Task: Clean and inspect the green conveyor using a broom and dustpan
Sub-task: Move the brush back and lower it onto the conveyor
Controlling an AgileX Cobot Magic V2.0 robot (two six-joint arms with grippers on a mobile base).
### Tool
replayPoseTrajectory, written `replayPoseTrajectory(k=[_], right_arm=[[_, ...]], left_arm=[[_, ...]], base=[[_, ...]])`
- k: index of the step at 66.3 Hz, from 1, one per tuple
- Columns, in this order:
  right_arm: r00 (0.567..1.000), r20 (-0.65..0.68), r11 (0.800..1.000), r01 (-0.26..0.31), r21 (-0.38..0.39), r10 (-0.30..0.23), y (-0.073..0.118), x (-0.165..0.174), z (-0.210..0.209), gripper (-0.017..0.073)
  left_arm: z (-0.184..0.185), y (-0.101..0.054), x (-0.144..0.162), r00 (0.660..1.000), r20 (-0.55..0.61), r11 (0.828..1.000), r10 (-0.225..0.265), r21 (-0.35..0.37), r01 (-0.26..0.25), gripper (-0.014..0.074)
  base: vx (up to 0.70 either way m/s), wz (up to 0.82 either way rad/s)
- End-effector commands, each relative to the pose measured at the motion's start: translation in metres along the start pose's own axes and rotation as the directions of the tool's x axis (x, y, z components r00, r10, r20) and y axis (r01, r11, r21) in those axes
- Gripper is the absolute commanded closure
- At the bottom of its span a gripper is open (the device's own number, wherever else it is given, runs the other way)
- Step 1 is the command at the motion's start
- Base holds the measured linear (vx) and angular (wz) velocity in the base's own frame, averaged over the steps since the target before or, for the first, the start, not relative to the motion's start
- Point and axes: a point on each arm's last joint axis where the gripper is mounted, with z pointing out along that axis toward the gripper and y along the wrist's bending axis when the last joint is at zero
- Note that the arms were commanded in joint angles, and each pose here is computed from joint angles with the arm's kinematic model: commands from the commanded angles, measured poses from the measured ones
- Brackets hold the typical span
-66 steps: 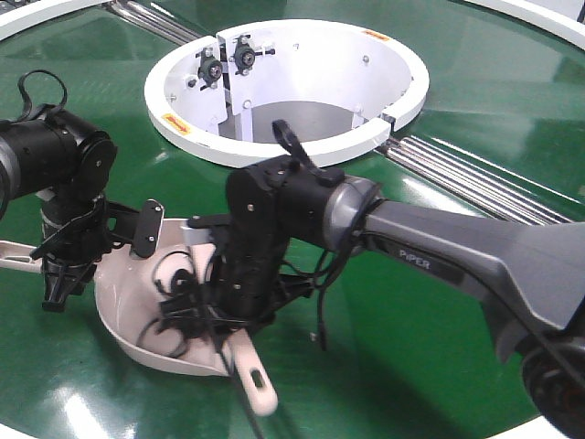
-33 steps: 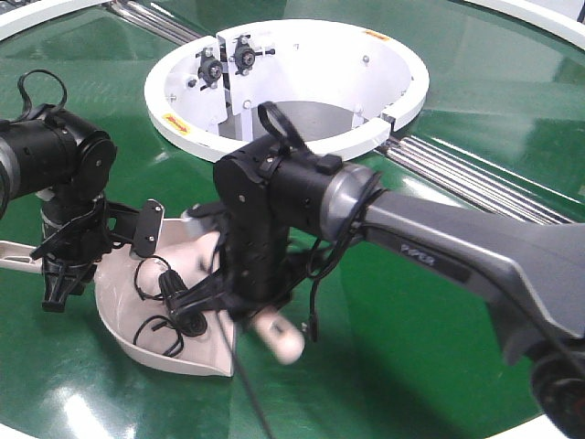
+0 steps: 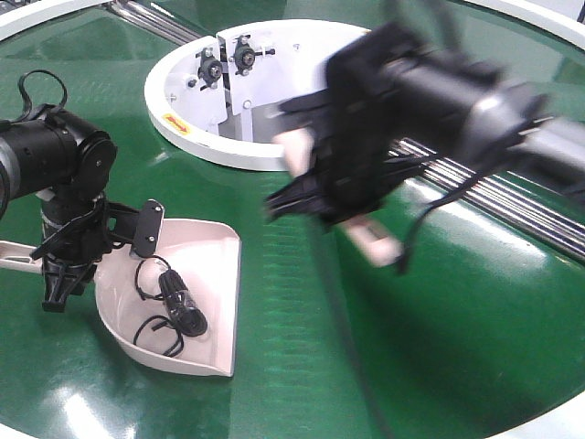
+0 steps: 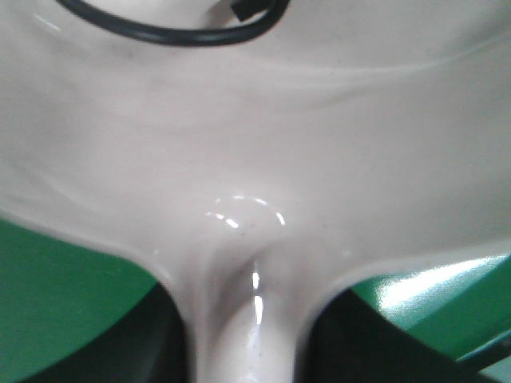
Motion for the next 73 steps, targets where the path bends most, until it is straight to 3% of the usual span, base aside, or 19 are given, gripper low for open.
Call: replayPoseTrajectory(k=[1, 16, 28, 36, 48, 73], right_arm=[[0.999, 0.037, 0.999, -0.036, 0.023, 0.035, -0.044, 0.009, -0.032, 0.0551], [0.988, 0.030, 0.989, -0.151, -0.008, 0.151, -0.104, 0.040, -0.019, 0.0551], [0.977, -0.015, 0.976, -0.211, -0.056, 0.210, -0.127, 0.072, 0.009, 0.0551], [0.978, -0.074, 0.977, -0.202, -0.074, 0.197, -0.128, 0.093, 0.034, 0.0551], [0.980, -0.061, 0.978, -0.196, -0.077, 0.192, -0.125, 0.109, 0.057, 0.0546], [0.971, -0.123, 0.972, -0.217, -0.088, 0.205, -0.122, 0.113, 0.080, 0.0472]], left_arm=[[-0.024, 0.000, 0.005, 1.000, 0.016, 0.998, -0.014, -0.059, 0.015, 0.0600], [-0.024, 0.000, 0.005, 1.000, 0.016, 0.998, -0.014, -0.059, 0.015, 0.0600], [-0.024, 0.000, 0.005, 1.000, 0.016, 0.998, -0.014, -0.059, 0.015, 0.0600], [-0.024, 0.000, 0.005, 1.000, 0.016, 0.998, -0.014, -0.059, 0.015, 0.0600], [-0.024, 0.000, 0.005, 1.000, 0.016, 0.998, -0.014, -0.059, 0.015, 0.0600], [-0.024, 0.000, 0.005, 1.000, 0.016, 0.998, -0.014, -0.059, 0.015, 0.0600]], base=[[0.00, 0.00], [0.00, 0.00], [0.00, 0.00], [0.00, 0.00], [0.00, 0.00], [0.00, 0.00]])
